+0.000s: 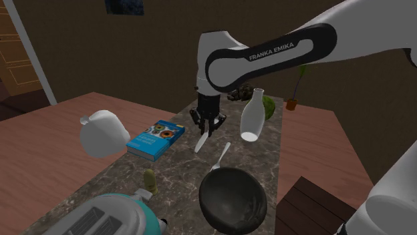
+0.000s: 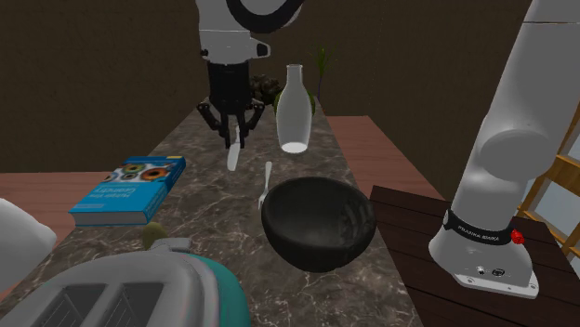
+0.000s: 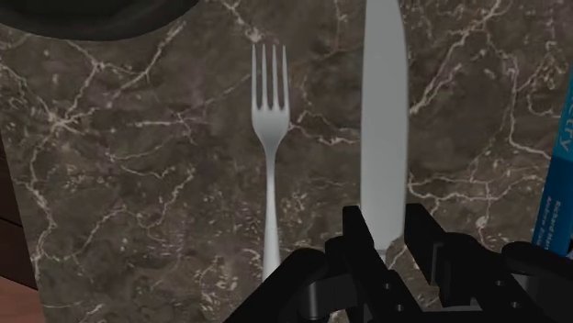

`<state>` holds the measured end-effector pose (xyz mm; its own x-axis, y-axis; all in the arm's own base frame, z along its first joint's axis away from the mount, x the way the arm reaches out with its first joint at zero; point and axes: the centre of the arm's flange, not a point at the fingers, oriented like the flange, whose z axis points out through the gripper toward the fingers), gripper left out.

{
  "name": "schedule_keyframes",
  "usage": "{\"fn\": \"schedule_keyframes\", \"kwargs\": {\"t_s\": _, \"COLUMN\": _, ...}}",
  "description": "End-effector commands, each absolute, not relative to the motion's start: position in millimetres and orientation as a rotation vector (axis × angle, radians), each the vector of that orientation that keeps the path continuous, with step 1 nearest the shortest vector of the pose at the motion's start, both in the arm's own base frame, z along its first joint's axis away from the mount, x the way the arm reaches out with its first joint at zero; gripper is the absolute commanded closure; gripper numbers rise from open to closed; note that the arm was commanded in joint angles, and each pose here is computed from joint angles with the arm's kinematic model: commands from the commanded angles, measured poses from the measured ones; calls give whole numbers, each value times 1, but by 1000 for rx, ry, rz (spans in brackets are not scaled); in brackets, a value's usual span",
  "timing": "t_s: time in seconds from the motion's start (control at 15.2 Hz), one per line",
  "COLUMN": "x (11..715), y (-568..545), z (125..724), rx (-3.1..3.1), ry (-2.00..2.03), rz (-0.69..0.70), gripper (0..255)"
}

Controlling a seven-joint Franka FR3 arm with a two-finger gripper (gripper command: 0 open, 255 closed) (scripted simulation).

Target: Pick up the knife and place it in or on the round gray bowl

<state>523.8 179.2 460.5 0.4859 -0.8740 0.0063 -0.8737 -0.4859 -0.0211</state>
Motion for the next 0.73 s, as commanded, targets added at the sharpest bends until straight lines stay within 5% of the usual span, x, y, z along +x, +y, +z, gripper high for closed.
{"fn": "schedule_keyframes", "kwargs": {"t_s": 0.0, "x": 524, "y": 177, "z": 472, "rx": -2695, "ry": 1585, "rz": -25, "gripper": 255}}
{"fn": "schedule_keyframes", "kwargs": {"t_s": 0.66, "x": 500, "y": 188, "z": 513, "rx": -2695, "ry": 1585, "rz": -25, "gripper": 255}}
